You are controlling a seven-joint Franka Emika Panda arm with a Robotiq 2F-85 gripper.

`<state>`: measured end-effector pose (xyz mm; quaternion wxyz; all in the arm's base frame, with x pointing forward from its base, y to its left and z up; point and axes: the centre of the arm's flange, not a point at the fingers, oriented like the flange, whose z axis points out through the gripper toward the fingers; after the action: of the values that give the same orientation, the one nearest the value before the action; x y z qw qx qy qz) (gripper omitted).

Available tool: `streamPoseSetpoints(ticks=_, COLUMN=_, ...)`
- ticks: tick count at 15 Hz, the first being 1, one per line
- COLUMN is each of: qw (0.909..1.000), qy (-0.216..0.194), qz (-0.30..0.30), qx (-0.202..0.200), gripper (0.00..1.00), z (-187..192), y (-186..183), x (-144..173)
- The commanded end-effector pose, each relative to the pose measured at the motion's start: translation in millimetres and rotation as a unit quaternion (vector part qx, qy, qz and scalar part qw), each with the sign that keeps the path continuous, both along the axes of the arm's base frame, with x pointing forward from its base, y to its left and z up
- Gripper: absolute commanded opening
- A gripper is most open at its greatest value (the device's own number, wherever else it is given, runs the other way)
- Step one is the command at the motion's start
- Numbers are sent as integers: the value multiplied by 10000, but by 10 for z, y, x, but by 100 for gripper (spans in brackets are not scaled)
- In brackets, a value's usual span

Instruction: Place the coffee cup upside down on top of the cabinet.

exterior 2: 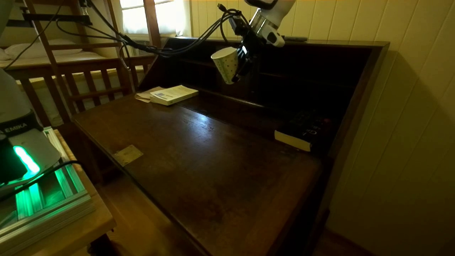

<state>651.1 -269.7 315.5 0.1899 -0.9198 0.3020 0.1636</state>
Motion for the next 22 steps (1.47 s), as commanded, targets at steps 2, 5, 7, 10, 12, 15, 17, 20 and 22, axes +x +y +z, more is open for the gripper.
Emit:
streamPoseSetpoints(ticks=2, qw=9970, qy=-739, qz=104, qx=-208, gripper=38, z=384, y=199, x=-252)
streamPoseSetpoints(ticks=5, qw=9939, qy=-1039, qz=205, qx=-308, gripper=38, z=533, y=249, x=-282)
streamPoseSetpoints(ticks=7, qw=9912, qy=-1250, qz=255, qx=-355, gripper=38, z=654, y=284, x=-307)
streamPoseSetpoints(ticks=10, qw=9856, qy=-1606, qz=331, qx=-421, gripper=38, z=845, y=324, x=-329)
streamPoseSetpoints(ticks=12, qw=9808, qy=-1851, qz=357, qx=-503, gripper=38, z=957, y=348, x=-324)
streamPoseSetpoints(ticks=15, qw=9739, qy=-2155, qz=365, qx=-612, gripper=38, z=1121, y=388, x=-298)
streamPoseSetpoints(ticks=17, qw=9689, qy=-2347, qz=375, qx=-687, gripper=38, z=1215, y=419, x=-284)
streamPoseSetpoints(ticks=20, qw=9607, qy=-2647, qz=351, qx=-762, gripper=38, z=1320, y=467, x=-243)
streamPoseSetpoints(ticks=22, qw=9549, qy=-2846, qz=314, qx=-783, gripper=38, z=1377, y=487, x=-197)
